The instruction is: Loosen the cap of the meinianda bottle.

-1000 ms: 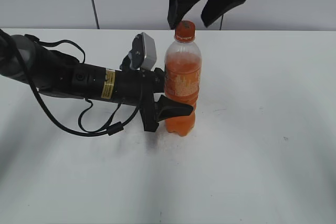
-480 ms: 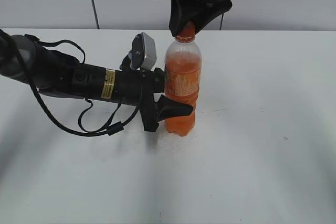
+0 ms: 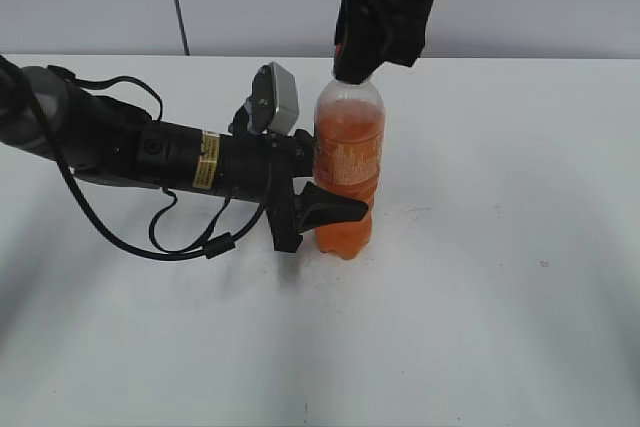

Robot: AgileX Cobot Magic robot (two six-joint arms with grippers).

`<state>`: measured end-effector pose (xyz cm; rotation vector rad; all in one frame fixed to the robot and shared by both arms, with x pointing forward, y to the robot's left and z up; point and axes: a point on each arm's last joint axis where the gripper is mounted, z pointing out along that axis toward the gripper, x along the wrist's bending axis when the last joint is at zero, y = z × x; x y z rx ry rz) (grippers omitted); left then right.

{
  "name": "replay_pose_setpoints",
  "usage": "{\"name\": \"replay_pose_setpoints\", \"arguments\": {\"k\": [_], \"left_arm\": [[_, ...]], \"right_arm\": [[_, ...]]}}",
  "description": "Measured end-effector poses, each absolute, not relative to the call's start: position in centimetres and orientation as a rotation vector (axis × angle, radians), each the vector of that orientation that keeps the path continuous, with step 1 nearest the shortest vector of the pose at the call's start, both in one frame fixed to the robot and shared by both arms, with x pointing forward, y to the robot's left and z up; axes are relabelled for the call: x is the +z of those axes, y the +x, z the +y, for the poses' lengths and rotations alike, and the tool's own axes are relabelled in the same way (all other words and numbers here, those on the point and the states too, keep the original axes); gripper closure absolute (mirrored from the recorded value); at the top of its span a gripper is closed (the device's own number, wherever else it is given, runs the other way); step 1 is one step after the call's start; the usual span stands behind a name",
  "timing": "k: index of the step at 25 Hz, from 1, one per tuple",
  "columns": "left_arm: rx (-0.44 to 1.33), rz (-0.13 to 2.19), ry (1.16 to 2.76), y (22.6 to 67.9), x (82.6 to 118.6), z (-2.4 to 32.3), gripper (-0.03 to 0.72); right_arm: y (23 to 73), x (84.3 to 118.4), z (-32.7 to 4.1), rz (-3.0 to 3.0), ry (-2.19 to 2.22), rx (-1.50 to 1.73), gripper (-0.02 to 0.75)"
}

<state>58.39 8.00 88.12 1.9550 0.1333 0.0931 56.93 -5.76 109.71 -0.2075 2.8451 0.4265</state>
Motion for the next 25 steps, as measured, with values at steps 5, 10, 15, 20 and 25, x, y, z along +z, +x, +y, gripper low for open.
{"name": "replay_pose_setpoints", "arguments": {"k": [5,10,15,20,25], "left_arm": [[0.093,0.132,1.954,58.4,88.1,8.0,0.291],[0.092,0.136,1.953,58.4,88.1,8.0,0.291],[0.092,0.137,1.954,58.4,88.1,8.0,0.291],[0.092,0.137,1.954,58.4,88.1,8.0,0.291],[0.092,0.137,1.954,58.4,88.1,8.0,0.291]], "right_arm": [[56.9,109.7,-5.8,2.839,-0.253,0.422,0.463],[56.9,109.9,-5.8,2.84,-0.202,0.428,0.262],[55.8,112.1,-6.3,2.822,-0.03,0.523,0.181],[54.9,113.9,-6.8,2.793,0.633,0.672,0.234],[55.0,113.6,-6.7,2.599,1.472,0.748,0.248]]}}
